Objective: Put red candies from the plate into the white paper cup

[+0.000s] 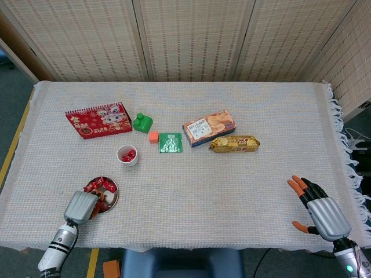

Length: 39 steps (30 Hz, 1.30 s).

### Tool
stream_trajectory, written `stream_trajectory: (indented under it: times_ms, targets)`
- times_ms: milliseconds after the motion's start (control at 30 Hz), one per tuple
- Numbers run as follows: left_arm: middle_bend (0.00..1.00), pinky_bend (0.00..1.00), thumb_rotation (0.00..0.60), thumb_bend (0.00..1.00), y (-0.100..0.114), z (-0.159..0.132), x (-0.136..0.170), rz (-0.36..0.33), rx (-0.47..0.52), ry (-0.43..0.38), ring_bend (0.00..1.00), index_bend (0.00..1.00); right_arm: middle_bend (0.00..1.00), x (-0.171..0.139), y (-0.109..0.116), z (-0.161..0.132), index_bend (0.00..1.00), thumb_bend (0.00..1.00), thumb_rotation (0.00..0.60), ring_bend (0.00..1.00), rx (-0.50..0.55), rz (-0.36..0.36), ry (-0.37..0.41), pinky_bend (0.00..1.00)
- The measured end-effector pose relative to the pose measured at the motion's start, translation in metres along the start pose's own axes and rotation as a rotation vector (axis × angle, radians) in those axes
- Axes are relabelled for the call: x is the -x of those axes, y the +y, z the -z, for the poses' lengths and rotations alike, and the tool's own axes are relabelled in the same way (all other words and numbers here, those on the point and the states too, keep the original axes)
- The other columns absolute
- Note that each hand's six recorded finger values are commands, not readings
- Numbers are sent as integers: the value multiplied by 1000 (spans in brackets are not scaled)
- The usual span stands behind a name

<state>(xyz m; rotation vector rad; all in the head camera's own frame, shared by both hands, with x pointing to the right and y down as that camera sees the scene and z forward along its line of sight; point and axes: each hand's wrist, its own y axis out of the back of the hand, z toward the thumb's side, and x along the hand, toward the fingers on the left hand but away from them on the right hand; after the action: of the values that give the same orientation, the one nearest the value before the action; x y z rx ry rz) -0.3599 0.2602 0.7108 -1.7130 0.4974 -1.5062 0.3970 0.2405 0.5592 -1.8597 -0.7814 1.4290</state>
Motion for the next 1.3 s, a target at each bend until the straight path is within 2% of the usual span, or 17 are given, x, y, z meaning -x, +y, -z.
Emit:
stream_trajectory:
  times_ms: [400, 767, 967, 1300]
  targets:
    - [596, 1000, 600, 406, 6, -3, -2, -8, -2, -17, 838, 586, 0, 0, 0, 0, 0, 62, 600, 0, 0, 0, -2, 134]
    - [631, 1000, 600, 413, 26, -9, -8, -45, -35, -46, 838, 623, 0, 0, 1, 1, 0, 62, 600, 0, 1, 2, -3, 136]
    - [631, 1000, 600, 413, 44, -16, -15, -76, -65, -68, 838, 623, 0, 1, 1, 1, 0, 62, 600, 0, 1, 2, -5, 136]
    - [632, 1000, 600, 413, 80, -27, -42, -109, -20, -89, 838, 624, 0, 3, 0, 2, 0, 62, 600, 0, -3, 0, -14, 137]
